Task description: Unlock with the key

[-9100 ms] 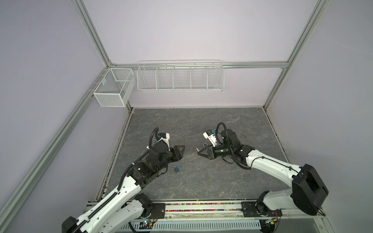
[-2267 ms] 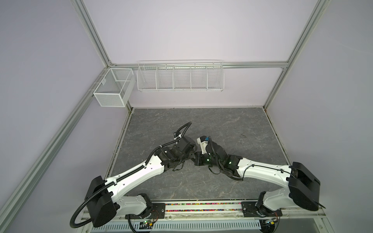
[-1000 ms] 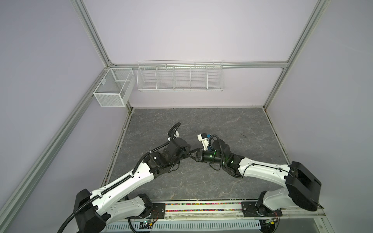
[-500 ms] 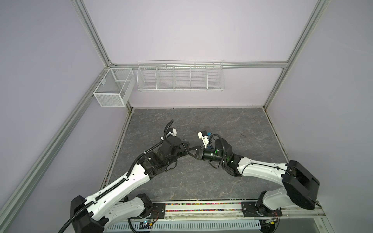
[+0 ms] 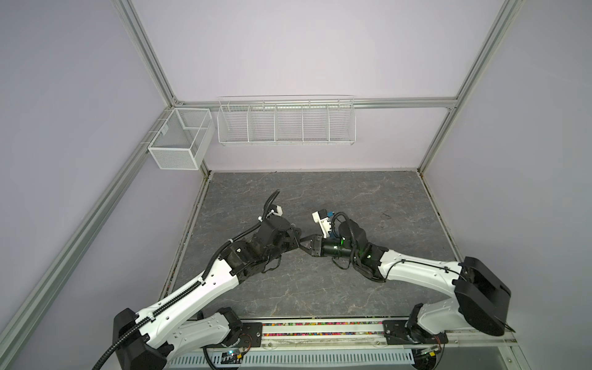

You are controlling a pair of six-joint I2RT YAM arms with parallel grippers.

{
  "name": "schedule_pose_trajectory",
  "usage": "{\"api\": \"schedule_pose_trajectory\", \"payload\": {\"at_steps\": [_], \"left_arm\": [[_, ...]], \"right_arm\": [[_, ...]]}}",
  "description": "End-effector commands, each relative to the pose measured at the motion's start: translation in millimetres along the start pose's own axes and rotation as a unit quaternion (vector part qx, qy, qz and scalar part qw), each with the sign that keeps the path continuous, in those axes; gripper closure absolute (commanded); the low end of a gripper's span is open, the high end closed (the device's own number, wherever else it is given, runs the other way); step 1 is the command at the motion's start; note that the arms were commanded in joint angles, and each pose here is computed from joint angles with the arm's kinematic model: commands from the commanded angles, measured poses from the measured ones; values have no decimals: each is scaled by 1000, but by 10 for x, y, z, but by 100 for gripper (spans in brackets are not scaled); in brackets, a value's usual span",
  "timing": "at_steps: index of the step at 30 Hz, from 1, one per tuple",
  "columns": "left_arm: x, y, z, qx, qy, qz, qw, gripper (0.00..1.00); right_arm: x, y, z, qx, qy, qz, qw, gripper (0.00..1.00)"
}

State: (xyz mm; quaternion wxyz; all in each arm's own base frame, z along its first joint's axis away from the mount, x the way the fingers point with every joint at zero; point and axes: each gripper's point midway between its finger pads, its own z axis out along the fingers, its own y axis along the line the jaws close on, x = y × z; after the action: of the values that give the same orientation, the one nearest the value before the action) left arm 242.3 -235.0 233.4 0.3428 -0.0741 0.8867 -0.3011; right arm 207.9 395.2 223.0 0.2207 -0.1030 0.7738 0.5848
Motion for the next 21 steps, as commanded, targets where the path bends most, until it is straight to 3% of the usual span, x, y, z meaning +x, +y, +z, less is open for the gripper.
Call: {"api": "schedule_pose_trajectory", "payload": {"at_steps": [1,7,11,15,19,21], "left_arm": [[-97,-56,-32,-3,-13,6,1000,100],[-157,-49,-34,-9,-27,-4,1000,100],[-170,8,-15,-25,-32,1,999,100],[-215,41,-49,-36,-42,11,998,100],[-270,121,-125,-48,-58,32,997,100],[-279,175,-169,-49,-68,52,995,100]], "right_arm": [[-10,254,-47,-6,3,-58,998,92],[45,118,-25,35,8,-75,997,90],[62,60,-58,61,8,-91,994,81],[65,42,-158,81,9,-111,990,65],[58,76,-340,97,8,-135,986,56],[-11,156,-479,110,4,-149,983,45]]}}
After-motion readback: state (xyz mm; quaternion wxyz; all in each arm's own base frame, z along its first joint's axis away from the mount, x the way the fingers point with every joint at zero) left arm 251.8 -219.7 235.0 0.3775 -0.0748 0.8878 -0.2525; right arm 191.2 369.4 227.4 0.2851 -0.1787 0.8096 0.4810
